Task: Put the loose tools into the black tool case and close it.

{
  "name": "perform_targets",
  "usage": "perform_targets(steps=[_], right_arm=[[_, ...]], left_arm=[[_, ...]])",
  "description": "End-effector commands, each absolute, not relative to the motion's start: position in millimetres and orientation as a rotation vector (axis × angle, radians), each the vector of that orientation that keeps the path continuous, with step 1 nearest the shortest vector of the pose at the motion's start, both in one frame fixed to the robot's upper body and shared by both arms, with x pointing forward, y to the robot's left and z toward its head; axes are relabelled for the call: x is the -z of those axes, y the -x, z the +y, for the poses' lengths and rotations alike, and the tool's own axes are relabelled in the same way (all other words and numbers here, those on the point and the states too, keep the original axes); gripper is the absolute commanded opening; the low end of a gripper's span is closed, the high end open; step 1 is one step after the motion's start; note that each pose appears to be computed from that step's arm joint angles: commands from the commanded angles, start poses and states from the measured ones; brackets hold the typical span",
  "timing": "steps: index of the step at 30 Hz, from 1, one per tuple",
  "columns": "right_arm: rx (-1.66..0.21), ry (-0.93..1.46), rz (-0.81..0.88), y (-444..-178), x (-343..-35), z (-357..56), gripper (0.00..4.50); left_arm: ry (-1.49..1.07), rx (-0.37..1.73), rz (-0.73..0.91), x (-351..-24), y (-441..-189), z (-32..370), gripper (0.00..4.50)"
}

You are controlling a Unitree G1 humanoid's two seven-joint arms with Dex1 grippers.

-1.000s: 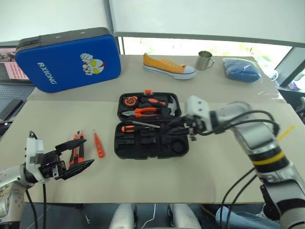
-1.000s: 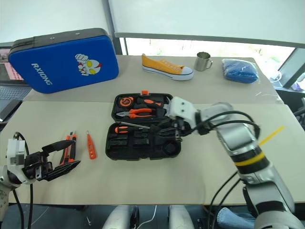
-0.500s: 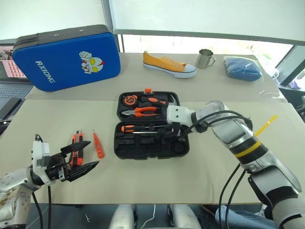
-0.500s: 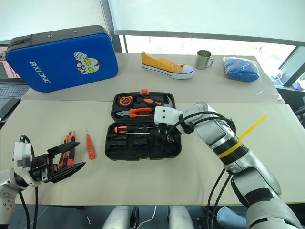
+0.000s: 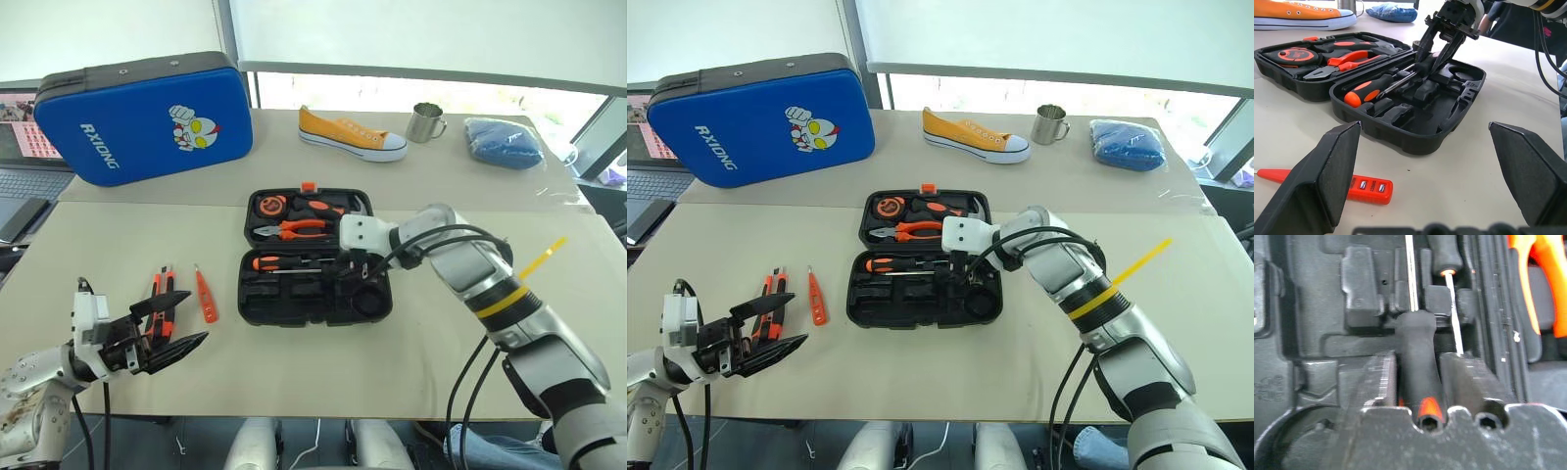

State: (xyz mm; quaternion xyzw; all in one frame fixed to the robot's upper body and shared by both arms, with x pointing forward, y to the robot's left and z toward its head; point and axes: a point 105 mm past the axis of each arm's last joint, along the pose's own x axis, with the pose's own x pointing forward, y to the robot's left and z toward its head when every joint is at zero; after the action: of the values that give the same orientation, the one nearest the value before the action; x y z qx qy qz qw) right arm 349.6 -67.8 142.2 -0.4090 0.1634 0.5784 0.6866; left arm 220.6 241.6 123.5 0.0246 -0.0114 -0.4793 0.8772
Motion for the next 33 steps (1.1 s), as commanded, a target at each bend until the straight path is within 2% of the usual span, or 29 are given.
perform_targets(steps=[1,6,11,16,17,20,25,33], right_arm=[[-1.371,0.881,0.332,-337,-157,-74,3.38],[-1.376,0.811,0.218,-336,-178,-75,3.38],[-1.368,0.641,0.078,-339,-165,-66,1.95],[-1.306,0.586,0.048,-351,-144,-66,0.21],[-1.301,0.579,0.06,-353,-138,-66,0.02],[-1.306,0.581,0.065,-355,-126,-64,0.02],[-1.325,0.549,0.046,-355,-124,-55,0.02],[-1.351,0.366,-0.032,-353,-156,-48,0.02]], left_arm=[[-0.078,1.002,-0.04,-126,-219,242,4.5],[-0.081,0.99,-0.038,-125,-217,246,4.5],[-0.083,0.982,-0.04,-124,-220,247,4.5],[-0.082,0.984,-0.039,-123,-221,246,4.5],[-0.082,0.983,-0.038,-123,-221,246,4.5],[-0.086,0.977,-0.037,-123,-221,248,4.5],[-0.088,0.972,-0.037,-124,-221,249,4.5],[-0.088,0.961,-0.031,-124,-218,251,4.5]])
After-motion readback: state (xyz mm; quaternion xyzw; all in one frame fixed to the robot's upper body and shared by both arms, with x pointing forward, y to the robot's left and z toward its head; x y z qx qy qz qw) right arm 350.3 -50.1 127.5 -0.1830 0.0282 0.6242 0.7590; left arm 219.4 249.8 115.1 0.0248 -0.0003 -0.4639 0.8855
